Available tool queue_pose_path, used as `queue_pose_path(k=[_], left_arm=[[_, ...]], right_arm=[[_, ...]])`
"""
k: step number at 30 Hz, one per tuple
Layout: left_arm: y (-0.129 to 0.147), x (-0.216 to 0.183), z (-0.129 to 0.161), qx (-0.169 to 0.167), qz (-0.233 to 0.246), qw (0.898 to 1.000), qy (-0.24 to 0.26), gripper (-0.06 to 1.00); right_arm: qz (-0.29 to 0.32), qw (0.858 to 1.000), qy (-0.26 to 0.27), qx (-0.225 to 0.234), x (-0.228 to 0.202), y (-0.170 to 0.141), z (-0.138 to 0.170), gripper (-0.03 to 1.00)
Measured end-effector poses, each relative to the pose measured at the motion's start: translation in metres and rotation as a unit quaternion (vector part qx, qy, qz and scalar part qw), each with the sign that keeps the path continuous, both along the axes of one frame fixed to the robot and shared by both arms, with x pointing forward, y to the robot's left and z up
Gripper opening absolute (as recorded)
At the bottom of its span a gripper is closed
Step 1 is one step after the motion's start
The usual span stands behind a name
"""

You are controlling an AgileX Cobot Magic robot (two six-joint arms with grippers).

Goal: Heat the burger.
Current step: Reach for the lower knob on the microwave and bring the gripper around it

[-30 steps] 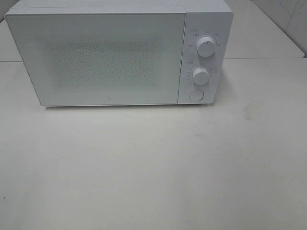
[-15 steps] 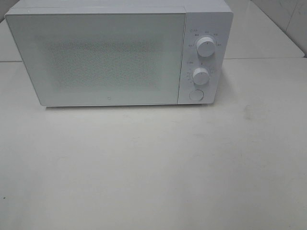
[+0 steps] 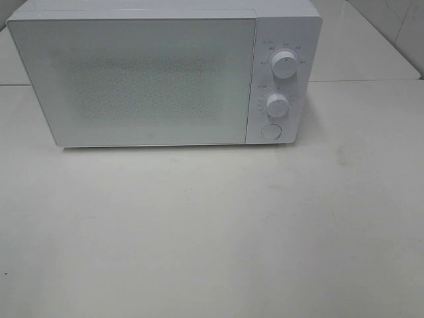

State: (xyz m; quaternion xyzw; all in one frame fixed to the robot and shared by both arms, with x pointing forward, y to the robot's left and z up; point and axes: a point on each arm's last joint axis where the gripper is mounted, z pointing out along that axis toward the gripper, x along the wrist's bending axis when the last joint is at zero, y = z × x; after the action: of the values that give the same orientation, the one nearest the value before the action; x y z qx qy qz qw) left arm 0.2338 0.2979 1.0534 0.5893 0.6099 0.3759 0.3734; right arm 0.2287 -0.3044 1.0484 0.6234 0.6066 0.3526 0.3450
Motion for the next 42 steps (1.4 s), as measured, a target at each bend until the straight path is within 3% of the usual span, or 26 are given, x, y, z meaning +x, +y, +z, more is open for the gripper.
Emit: queue_pose_path(k=[18, 31, 42], left_arm=[[0.000, 0.000, 0.000, 0.000, 0.000, 1.000, 0.000, 0.97], [0.000, 0.000, 0.000, 0.000, 0.000, 1.000, 0.000, 0.97], [0.000, 0.000, 0.000, 0.000, 0.000, 1.000, 0.000, 0.97]], right_arm=[[-0.001, 1.000, -0.012, -0.003, 0.003, 0.000, 0.009, 0.75], [0.008, 1.000, -0.007, -0.008, 0.069, 0.005, 0.027, 0.75], [0.016, 1.000, 0.020, -0.010, 0.128, 0.010, 0.020, 0.75]])
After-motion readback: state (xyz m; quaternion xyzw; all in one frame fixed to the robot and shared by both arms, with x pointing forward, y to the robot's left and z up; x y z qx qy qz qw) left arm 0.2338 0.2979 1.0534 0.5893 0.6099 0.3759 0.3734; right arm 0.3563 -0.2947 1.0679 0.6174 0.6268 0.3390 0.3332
